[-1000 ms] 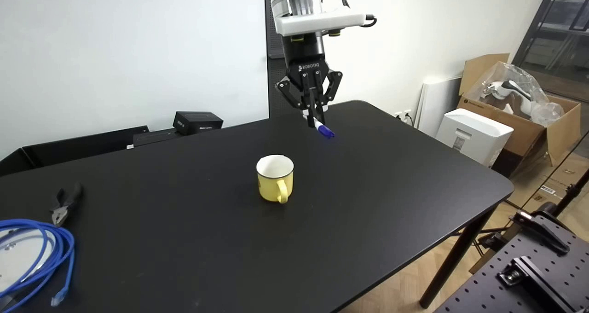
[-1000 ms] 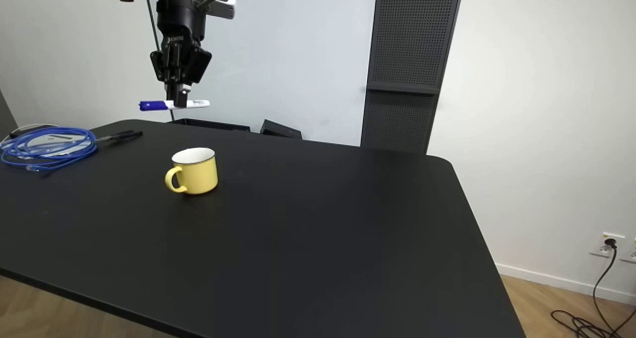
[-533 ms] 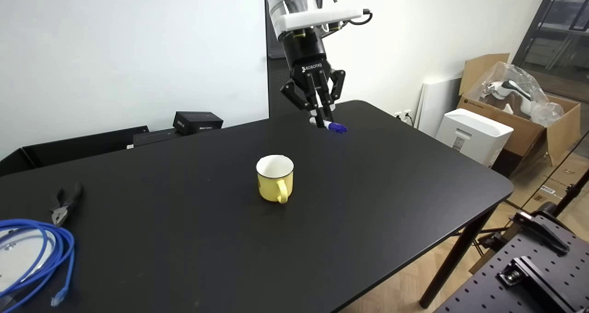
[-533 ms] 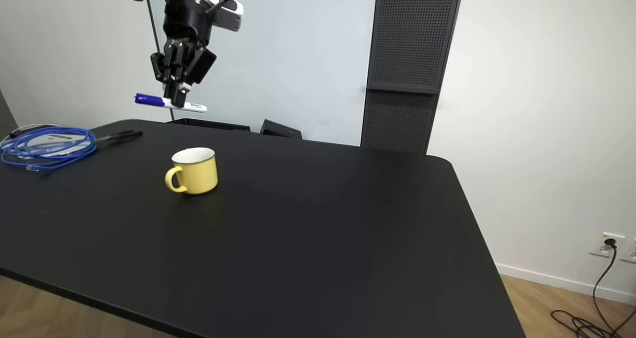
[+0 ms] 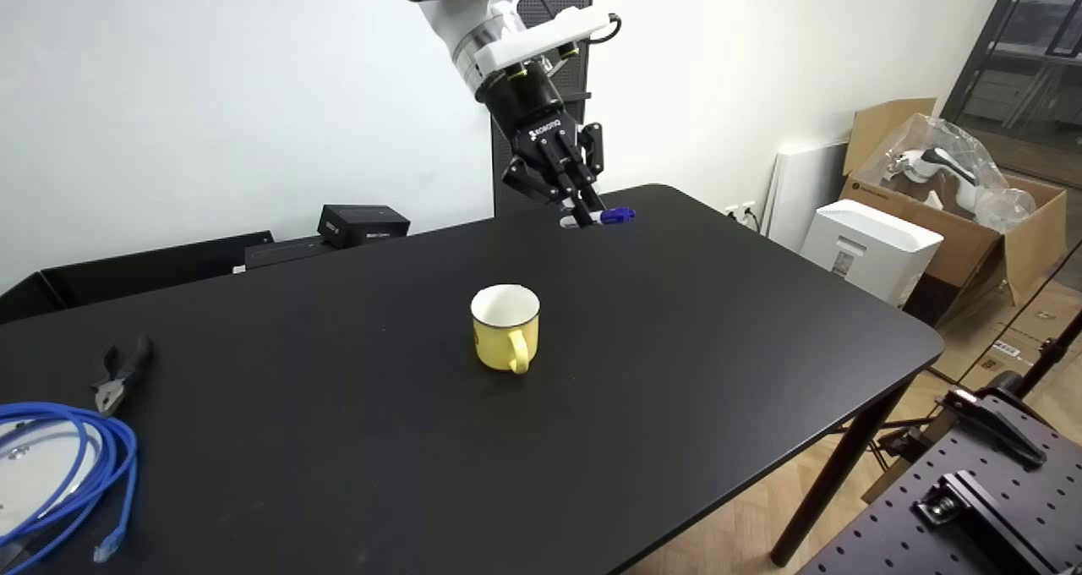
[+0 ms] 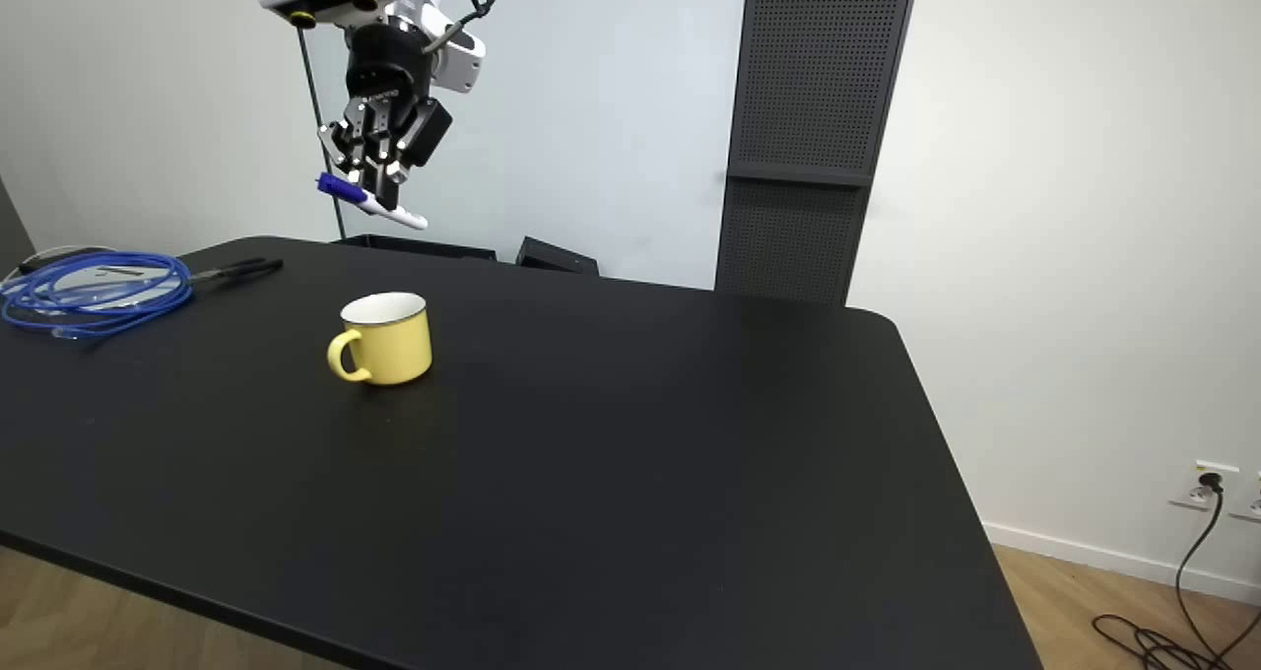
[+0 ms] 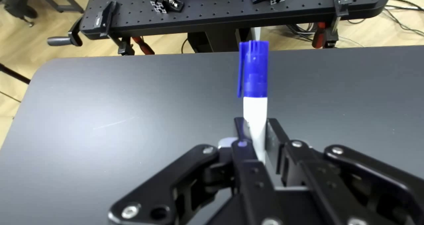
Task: Put the marker in the yellow mug
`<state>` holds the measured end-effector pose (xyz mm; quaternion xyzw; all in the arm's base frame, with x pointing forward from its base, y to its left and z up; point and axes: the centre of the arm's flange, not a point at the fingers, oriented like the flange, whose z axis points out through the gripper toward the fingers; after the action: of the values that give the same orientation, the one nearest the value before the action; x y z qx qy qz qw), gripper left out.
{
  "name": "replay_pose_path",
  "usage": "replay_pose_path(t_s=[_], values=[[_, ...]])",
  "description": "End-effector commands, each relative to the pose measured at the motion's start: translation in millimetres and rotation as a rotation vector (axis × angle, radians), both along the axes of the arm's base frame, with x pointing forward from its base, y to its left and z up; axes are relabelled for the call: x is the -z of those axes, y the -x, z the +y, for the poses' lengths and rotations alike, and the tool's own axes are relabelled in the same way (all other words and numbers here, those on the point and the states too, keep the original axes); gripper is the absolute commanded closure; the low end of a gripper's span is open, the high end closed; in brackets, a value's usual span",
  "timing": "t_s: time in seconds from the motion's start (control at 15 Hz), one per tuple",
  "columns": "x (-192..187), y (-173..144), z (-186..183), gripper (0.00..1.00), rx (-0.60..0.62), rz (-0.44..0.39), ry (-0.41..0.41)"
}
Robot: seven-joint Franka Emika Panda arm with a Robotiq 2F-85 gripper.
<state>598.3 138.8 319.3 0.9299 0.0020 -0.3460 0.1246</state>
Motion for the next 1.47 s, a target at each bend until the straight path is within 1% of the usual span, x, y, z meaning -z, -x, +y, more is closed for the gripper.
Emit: replay_pose_path(t_s=[0.0, 0.2, 0.47, 1.07, 1.4], values=[[6, -31, 22, 0.96, -0.146, 0.024, -0.008], [17, -33, 39, 0.96, -0.227, 0.032, -0.040], [30, -37, 50, 0.96, -0.284, 0.060, -0.068], [61, -39, 61, 0.96, -0.356, 0.149, -0.123], [75, -39, 66, 0.96, -0.376, 0.176, -0.136]])
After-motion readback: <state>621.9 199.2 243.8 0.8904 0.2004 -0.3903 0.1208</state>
